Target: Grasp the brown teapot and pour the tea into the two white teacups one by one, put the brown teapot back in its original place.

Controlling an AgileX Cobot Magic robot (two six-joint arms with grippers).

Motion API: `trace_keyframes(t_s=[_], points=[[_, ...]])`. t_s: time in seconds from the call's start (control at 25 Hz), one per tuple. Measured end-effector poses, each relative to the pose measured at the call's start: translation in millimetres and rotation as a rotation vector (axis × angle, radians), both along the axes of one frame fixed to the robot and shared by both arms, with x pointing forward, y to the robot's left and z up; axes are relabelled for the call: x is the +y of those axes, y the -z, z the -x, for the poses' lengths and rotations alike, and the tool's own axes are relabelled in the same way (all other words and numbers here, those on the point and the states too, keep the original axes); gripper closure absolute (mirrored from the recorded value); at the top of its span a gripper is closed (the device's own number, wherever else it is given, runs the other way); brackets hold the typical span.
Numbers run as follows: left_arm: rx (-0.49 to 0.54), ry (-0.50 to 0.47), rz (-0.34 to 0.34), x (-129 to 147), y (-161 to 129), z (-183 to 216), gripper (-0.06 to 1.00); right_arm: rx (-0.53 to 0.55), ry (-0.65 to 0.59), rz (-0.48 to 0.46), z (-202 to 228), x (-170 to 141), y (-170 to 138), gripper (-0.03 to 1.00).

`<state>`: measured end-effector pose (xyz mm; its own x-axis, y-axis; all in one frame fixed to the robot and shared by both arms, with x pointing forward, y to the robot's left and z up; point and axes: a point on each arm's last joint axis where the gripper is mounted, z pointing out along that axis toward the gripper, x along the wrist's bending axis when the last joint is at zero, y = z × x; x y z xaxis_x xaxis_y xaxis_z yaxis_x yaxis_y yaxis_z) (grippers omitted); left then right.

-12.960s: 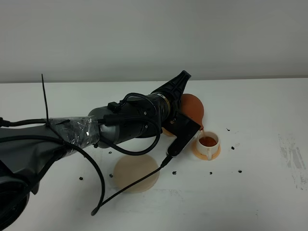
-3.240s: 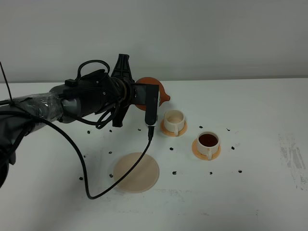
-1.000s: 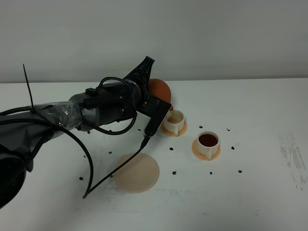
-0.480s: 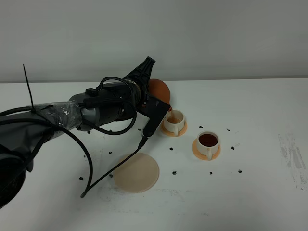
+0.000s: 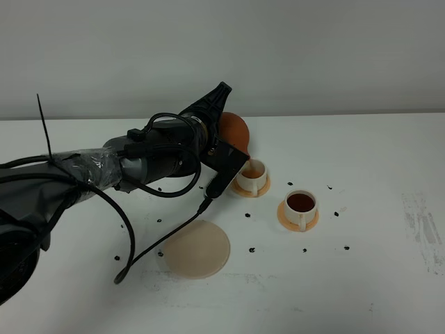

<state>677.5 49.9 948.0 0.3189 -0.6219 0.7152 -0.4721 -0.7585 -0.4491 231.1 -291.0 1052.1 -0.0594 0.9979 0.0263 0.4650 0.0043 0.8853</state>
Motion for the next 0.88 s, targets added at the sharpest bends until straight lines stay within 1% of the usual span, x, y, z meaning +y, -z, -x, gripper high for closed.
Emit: trace_keyframes(t_s=[0.88], points=[[-0.045, 0.049, -0.07, -0.5, -2.2, -1.2, 0.82, 0.0, 0.0, 0.0, 0.0, 0.0, 0.0, 0.76]])
